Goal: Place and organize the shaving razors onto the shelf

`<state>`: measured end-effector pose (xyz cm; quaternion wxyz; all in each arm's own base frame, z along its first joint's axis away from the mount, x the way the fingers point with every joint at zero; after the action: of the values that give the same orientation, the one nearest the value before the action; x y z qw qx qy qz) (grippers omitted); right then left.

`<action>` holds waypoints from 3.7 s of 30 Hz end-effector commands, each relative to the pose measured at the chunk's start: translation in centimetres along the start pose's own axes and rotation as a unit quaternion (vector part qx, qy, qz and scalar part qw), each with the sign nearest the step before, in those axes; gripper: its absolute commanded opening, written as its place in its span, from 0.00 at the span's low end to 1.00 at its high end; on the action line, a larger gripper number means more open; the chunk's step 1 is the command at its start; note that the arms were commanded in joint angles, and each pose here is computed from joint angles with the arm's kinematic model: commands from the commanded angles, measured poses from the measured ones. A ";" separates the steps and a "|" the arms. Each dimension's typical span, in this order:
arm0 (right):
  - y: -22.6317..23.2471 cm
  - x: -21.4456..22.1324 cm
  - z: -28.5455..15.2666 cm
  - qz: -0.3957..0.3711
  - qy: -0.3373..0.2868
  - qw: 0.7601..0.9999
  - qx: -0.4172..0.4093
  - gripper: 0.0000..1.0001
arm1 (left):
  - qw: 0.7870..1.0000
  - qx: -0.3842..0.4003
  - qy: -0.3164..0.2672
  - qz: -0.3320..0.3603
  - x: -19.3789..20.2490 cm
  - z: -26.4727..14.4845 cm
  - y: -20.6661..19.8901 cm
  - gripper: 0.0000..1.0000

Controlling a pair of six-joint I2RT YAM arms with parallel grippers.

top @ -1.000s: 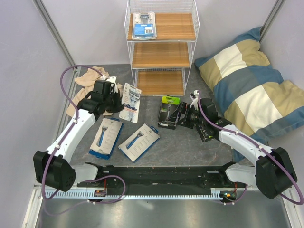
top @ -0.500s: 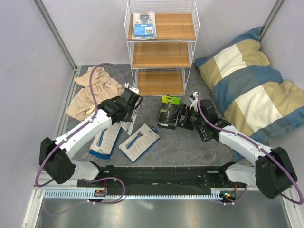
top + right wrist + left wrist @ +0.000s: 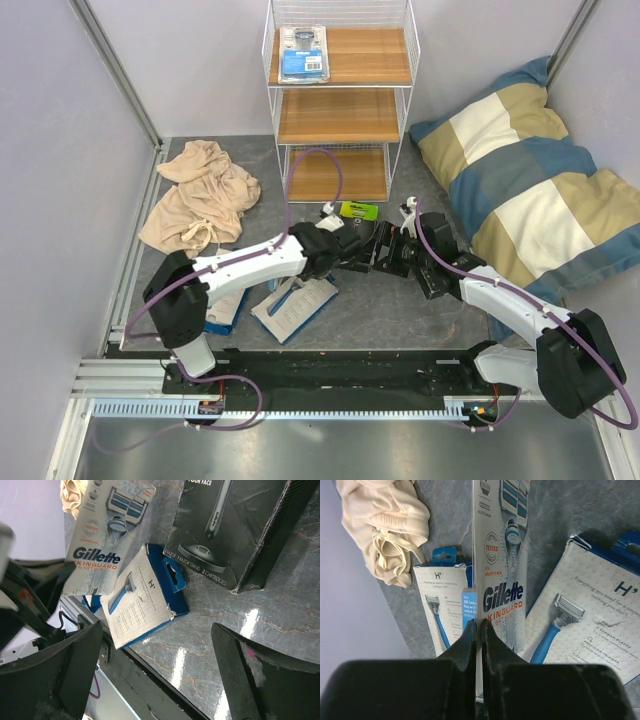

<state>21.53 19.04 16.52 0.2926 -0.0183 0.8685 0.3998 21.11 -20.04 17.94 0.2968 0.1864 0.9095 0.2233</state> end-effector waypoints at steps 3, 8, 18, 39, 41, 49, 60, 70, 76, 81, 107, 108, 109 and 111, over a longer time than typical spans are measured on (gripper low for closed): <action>0.0 0.0 -0.1 -0.011 -0.012 1.000 -0.004 0.98 | 1.000 -0.018 -0.010 -0.013 0.2 -2.4 -3.0 0.02; -0.3 0.3 -0.1 -0.010 -0.009 1.000 0.000 0.98 | 0.999 0.033 -0.010 -0.004 0.2 -4.4 -5.6 0.03; -0.5 0.5 -0.2 -0.013 -0.009 1.000 0.006 0.98 | 0.996 0.081 -0.019 -0.009 0.0 -6.0 -6.7 0.43; -0.4 0.3 -0.7 -0.022 -0.009 1.000 0.019 0.98 | 0.974 0.207 -0.066 -0.068 -4.7 -5.5 -3.5 0.70; -0.5 0.2 -0.6 -0.022 -0.009 1.000 0.020 0.98 | 0.970 0.222 -0.056 -0.084 -5.2 -4.2 -2.3 0.68; -0.6 0.3 -0.4 -0.023 -0.006 0.999 0.022 0.98 | 0.971 0.210 -0.017 -0.112 -7.1 1.0 -0.5 0.66; -0.8 0.5 -0.3 -0.025 0.001 0.999 0.023 0.98 | 0.959 0.238 0.036 -0.150 -7.5 6.5 -1.4 0.57; -1.0 0.6 -0.2 -0.024 0.004 0.999 0.025 0.98 | 0.959 0.231 0.095 -0.137 -4.7 10.4 -2.7 0.51; -0.9 0.6 -0.2 -0.025 0.004 0.999 0.024 0.98 | 0.957 0.230 0.119 -0.134 -3.0 11.8 -3.6 0.48; -0.9 0.6 -0.2 -0.024 0.006 0.999 0.024 0.98 | 0.957 0.225 0.131 -0.129 -2.0 12.6 -4.1 0.44; -0.6 0.2 -0.2 -0.025 0.003 0.999 0.020 0.98 | 0.958 0.214 0.148 -0.122 -0.7 14.3 -4.8 0.02; -0.6 0.2 -0.2 -0.026 0.003 0.999 0.021 0.98 | 0.958 0.214 0.146 -0.123 -0.8 14.2 -4.7 0.02; -0.6 0.2 -0.2 -0.025 0.002 0.999 0.021 0.98 | 0.959 0.212 0.145 -0.123 -0.8 14.1 -4.5 0.02; -0.6 0.1 -0.2 -0.025 0.001 0.999 0.021 0.98 | 0.959 0.210 0.139 -0.127 -1.1 14.0 -4.2 0.02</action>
<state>20.64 18.18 14.70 0.2771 -0.0250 0.8869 0.3689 29.76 -21.16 8.13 0.1611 0.0933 0.9823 -0.0198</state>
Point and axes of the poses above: each gripper's point midway between its finger pads, its own z axis out along the fingers, its own y axis along the line the jaws close on, x = y × z, the point moved 7 cm from there along -z, back along the fingers, and after that the axes turned 8 degrees about -z, right-handed, at the moved point
